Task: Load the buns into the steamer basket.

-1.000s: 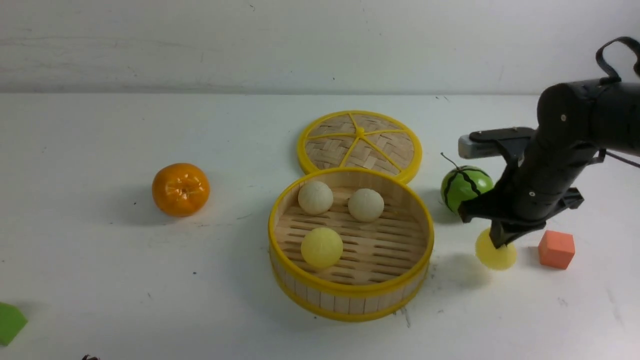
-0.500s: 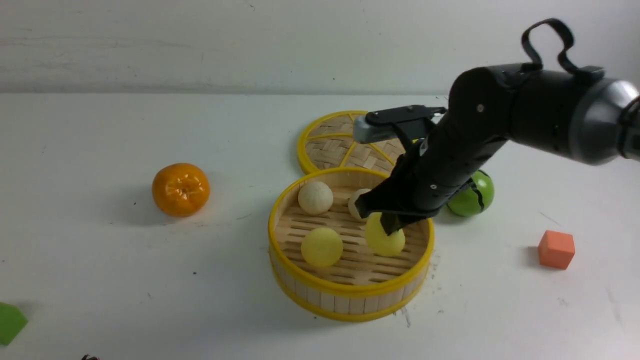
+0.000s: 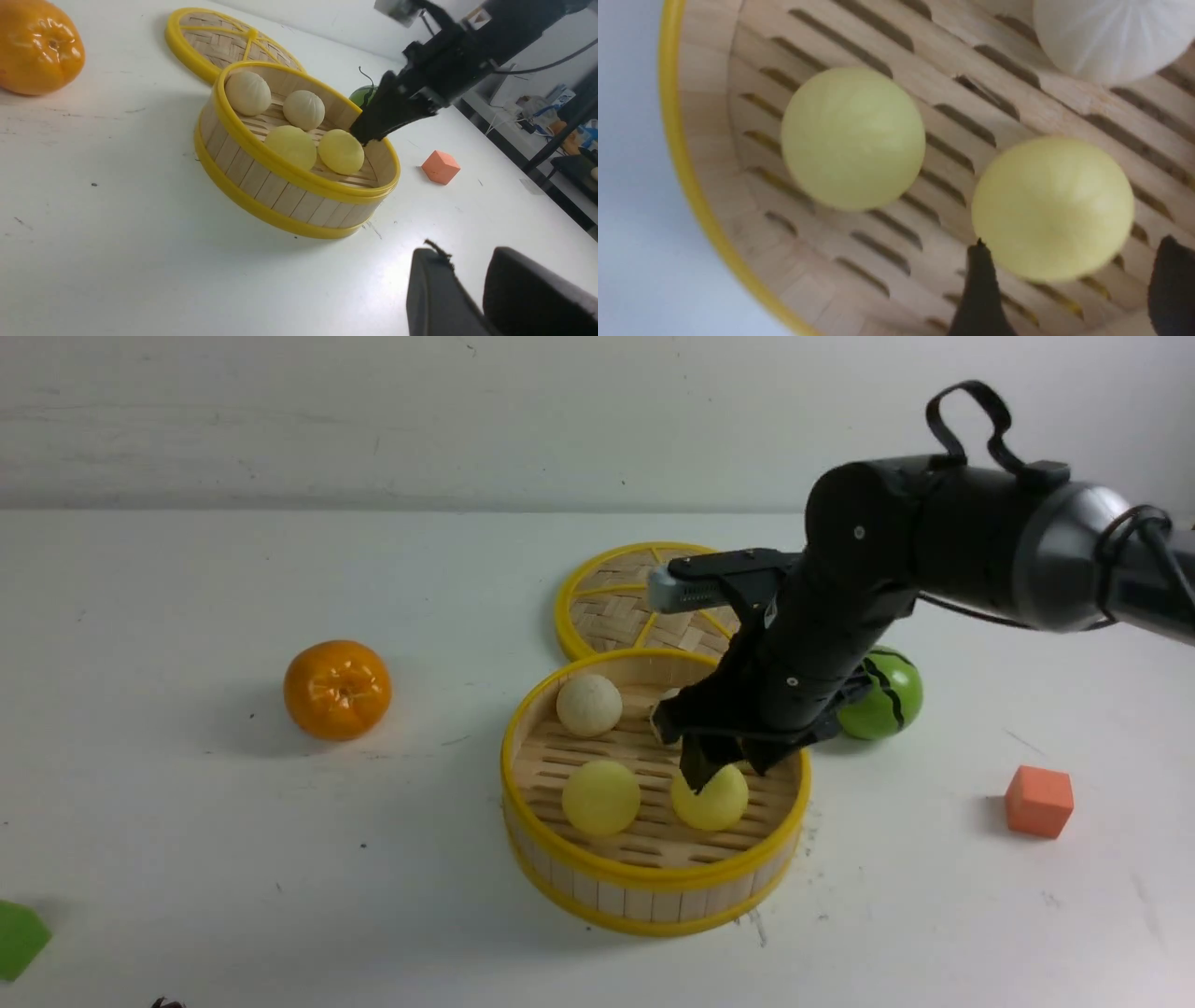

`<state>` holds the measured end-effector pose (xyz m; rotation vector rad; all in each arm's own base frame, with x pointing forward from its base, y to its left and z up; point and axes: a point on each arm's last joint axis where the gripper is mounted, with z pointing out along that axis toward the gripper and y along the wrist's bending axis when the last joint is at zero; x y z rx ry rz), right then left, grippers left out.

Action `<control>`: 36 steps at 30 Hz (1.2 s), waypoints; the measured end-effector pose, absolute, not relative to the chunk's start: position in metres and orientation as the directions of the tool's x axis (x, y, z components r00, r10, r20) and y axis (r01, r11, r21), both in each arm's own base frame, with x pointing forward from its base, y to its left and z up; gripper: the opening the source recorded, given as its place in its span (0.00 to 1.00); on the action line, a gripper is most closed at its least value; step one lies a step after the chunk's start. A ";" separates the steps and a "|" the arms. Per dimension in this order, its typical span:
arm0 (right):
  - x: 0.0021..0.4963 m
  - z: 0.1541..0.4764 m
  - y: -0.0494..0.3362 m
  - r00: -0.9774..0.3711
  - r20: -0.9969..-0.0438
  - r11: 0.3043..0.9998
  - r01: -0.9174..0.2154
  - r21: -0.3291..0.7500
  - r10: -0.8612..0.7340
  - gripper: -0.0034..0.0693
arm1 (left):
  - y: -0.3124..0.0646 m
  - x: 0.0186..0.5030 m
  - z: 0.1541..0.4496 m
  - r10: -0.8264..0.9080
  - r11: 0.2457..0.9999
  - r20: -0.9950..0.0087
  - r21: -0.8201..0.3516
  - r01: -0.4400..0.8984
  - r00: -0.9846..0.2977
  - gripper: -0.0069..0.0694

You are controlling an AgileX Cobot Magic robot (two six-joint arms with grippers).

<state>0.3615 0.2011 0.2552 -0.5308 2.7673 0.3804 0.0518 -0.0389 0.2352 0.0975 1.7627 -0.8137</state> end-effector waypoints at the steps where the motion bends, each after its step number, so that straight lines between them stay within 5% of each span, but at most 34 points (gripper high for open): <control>1: 0.354 0.270 0.197 -0.886 -0.337 0.897 -0.396 0.197 -0.318 0.69 | -0.039 0.052 0.235 -0.328 0.757 -0.873 -0.471 0.452 -0.361 0.30; 6: 0.304 0.335 0.173 -0.873 -0.378 0.913 -0.383 0.142 -0.308 0.56 | -0.039 0.052 0.235 -0.328 0.757 -0.873 -0.471 0.452 -0.361 0.30; 8: 0.270 0.362 0.157 -0.865 -0.418 0.926 -0.356 0.124 -0.276 0.43 | -0.039 0.052 0.235 -0.328 0.757 -0.873 -0.471 0.452 -0.361 0.31; 11: 0.228 0.377 0.134 -0.863 -0.453 0.942 -0.312 0.125 -0.226 0.21 | -0.039 0.052 0.235 -0.328 0.757 -0.873 -0.471 0.452 -0.361 0.31; 16: 0.178 0.380 0.104 -0.857 -0.491 0.951 -0.265 0.159 -0.157 0.03 | -0.039 0.052 0.235 -0.328 0.757 -0.873 -0.471 0.452 -0.361 0.31; 25: 0.103 0.349 0.056 -0.814 -0.563 0.956 -0.262 0.136 -0.143 0.02 | -0.039 0.052 0.235 -0.328 0.757 -0.873 -0.471 0.452 -0.361 0.31; 36: 0.054 0.347 0.027 -0.757 -0.644 0.950 -0.271 0.157 -0.109 0.03 | -0.039 0.052 0.235 -0.328 0.757 -0.873 -0.471 0.452 -0.361 0.31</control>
